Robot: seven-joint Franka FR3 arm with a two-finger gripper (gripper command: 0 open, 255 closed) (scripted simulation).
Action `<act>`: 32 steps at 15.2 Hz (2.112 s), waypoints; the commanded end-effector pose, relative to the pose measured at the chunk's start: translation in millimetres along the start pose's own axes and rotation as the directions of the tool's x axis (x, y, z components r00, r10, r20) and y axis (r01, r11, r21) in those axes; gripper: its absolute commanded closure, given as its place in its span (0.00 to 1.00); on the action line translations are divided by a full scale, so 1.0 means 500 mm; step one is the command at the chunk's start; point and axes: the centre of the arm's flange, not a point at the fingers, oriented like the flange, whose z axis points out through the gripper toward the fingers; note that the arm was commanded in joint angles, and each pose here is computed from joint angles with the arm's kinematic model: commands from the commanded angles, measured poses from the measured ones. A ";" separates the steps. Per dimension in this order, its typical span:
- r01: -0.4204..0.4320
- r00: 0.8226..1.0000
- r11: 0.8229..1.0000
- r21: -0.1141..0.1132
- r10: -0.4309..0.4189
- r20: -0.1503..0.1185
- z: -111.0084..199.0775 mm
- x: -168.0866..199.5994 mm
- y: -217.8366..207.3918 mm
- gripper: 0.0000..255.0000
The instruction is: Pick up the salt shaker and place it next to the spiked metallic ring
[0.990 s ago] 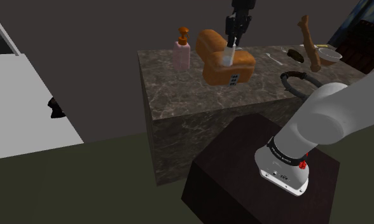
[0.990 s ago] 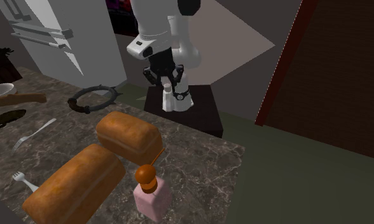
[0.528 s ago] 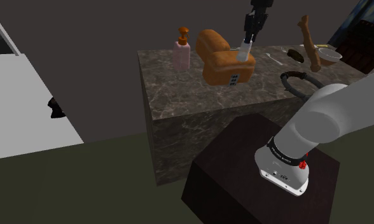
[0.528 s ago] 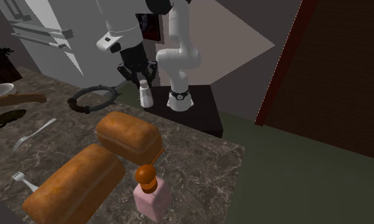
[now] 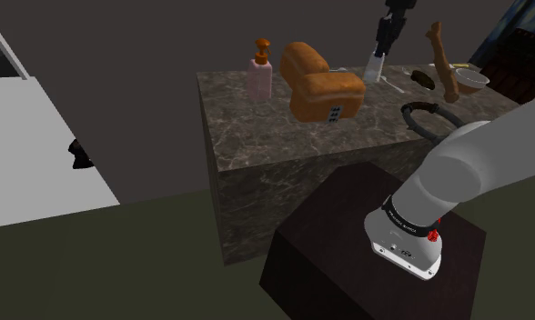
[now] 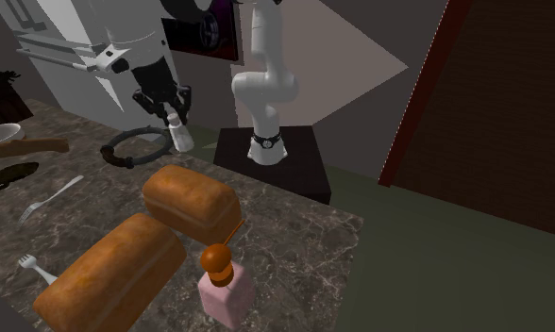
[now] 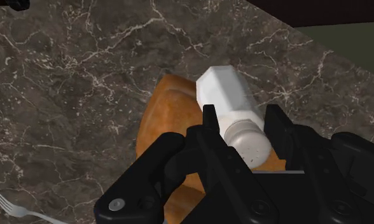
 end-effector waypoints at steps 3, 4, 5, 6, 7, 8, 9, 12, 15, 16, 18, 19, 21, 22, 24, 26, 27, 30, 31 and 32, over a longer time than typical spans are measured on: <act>0.001 1.000 1.000 -0.001 -0.001 0.000 0.000 -0.024 0.095 1.00; 0.001 1.000 1.000 -0.001 -0.001 0.000 -0.001 -0.030 0.121 1.00; 0.001 1.000 1.000 -0.001 -0.001 0.000 -0.003 -0.037 0.147 1.00; 0.001 1.000 1.000 -0.001 -0.001 0.000 -0.004 -0.043 0.172 1.00; 0.001 1.000 1.000 -0.001 -0.001 0.000 -0.005 -0.049 0.198 1.00; 0.001 1.000 1.000 -0.001 -0.001 0.000 -0.007 -0.056 0.223 1.00; 0.001 1.000 1.000 -0.001 -0.001 0.000 -0.008 -0.062 0.249 1.00; 0.001 1.000 1.000 -0.001 -0.001 0.000 -0.012 -0.080 0.324 1.00; 0.001 1.000 1.000 -0.001 -0.001 0.000 0.019 -0.076 0.327 1.00; 0.001 1.000 1.000 -0.001 -0.001 0.000 0.030 -0.075 0.328 1.00; 0.001 1.000 1.000 -0.001 -0.001 0.000 0.051 -0.072 0.329 1.00; 0.001 1.000 1.000 -0.001 -0.001 0.000 0.061 -0.071 0.330 1.00; 0.001 1.000 1.000 -0.001 -0.001 0.000 0.082 -0.068 0.332 1.00; 0.001 1.000 1.000 -0.001 -0.001 0.000 0.093 -0.067 0.332 1.00; 0.001 1.000 1.000 -0.001 -0.001 0.000 0.113 -0.065 0.334 1.00; 0.001 1.000 1.000 -0.001 -0.001 0.000 0.134 -0.062 0.336 1.00; 0.001 1.000 1.000 -0.001 -0.001 0.000 0.145 -0.061 0.337 1.00; 0.001 1.000 1.000 -0.001 -0.001 0.000 0.176 -0.057 0.339 1.00; 0.001 1.000 1.000 -0.001 -0.001 0.000 0.187 -0.056 0.340 1.00; 0.001 1.000 1.000 -0.001 -0.001 0.000 0.197 -0.054 0.341 1.00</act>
